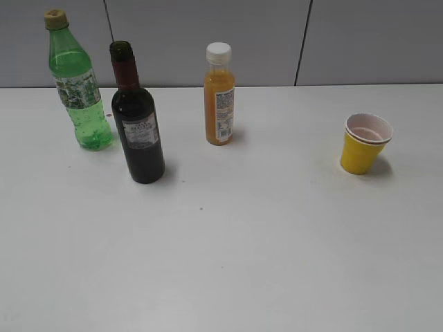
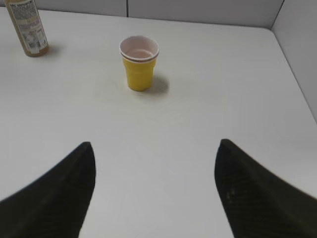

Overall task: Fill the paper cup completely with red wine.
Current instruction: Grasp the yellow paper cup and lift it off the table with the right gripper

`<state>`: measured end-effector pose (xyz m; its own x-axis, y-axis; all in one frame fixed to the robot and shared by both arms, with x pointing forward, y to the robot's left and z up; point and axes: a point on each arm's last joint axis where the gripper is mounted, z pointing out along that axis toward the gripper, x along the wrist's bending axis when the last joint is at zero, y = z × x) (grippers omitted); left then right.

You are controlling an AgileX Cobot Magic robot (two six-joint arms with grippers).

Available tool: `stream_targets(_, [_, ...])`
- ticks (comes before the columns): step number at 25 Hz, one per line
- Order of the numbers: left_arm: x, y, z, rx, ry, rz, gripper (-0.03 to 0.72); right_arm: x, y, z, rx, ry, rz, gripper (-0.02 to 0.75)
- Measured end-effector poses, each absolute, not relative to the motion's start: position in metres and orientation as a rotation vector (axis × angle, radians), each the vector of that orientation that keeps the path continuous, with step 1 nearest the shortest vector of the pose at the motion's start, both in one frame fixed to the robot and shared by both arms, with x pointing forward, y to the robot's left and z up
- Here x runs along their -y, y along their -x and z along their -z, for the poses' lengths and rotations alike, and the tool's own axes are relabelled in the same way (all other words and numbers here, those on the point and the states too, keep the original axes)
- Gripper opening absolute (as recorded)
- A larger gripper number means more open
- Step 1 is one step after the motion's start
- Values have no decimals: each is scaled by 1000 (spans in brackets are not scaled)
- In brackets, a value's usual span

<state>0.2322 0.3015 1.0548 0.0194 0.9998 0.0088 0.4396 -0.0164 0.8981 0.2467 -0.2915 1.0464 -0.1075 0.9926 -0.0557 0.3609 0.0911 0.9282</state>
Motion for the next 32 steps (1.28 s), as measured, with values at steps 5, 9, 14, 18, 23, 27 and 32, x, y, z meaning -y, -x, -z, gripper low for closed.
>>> stream_targets(5, [-302,-232,-1055,-1516,-1554,-955,582,292,-250,-1060,-1463,-1277,-1101,562])
stream_targets(9, [-302,-232,-1055,-1516,-1554,-956,582,293,-256,-1068,-1404,-1235,-1133,562])
stream_targets(14, [-302,-232,-1055,-1516,-1554,-956,582,294,-275,-1071,-1416,-1261,-1118,562])
stream_targets(18, [-302,-232,-1055,-1516,-1554,-956,582,295,-296,-1077,-1382,-1250,-1128,562])
stream_targets(23, [-302,-232,-1055,-1516,-1554,-956,582,296,-325,-1085,-1327,-1225,-1142,562])
stream_targets(27, [-302,-232,-1055,-1516,-1554,-956,582,298,-354,-1083,-1316,-1234,-1131,562])
stream_targets(32, [-302,-232,-1055,-1516,-1554,-956,582,299,-394,-1069,-1341,-1275,-1095,562])
